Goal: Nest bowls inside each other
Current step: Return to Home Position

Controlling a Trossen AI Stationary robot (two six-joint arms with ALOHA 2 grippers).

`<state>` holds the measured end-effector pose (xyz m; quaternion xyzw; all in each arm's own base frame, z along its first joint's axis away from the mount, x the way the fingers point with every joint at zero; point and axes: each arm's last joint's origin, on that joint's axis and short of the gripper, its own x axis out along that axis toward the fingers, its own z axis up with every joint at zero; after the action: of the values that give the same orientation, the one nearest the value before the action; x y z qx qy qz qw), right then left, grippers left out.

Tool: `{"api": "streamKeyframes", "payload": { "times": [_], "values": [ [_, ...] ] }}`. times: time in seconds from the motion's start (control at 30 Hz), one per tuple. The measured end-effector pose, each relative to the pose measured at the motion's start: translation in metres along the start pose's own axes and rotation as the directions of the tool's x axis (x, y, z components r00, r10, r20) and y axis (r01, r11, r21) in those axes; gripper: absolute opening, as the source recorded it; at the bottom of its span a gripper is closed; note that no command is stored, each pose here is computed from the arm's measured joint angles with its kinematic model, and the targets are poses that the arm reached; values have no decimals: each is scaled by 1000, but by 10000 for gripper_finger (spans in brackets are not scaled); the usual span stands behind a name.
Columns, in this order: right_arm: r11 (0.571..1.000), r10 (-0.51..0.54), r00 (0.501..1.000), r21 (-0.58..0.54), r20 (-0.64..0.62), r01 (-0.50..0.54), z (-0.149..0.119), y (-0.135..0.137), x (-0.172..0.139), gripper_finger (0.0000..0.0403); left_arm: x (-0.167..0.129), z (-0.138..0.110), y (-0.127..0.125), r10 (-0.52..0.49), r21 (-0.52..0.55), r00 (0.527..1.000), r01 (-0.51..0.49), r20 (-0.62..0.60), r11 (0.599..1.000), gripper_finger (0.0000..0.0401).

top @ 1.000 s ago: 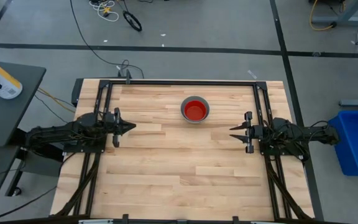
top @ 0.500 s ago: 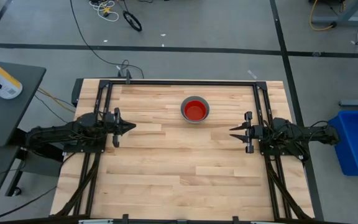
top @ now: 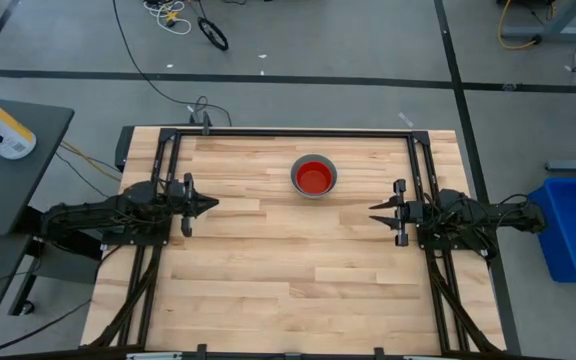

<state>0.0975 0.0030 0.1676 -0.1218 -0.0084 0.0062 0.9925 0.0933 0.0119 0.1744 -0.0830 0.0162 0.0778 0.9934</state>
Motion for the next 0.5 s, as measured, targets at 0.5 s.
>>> {"api": "streamKeyframes", "payload": {
  "times": [0.5],
  "values": [
    [1000,1,1000,0,0,-1,0,0,0,137,0,0,0,0,0,1000,0,0,1000,16]
  ]
}}
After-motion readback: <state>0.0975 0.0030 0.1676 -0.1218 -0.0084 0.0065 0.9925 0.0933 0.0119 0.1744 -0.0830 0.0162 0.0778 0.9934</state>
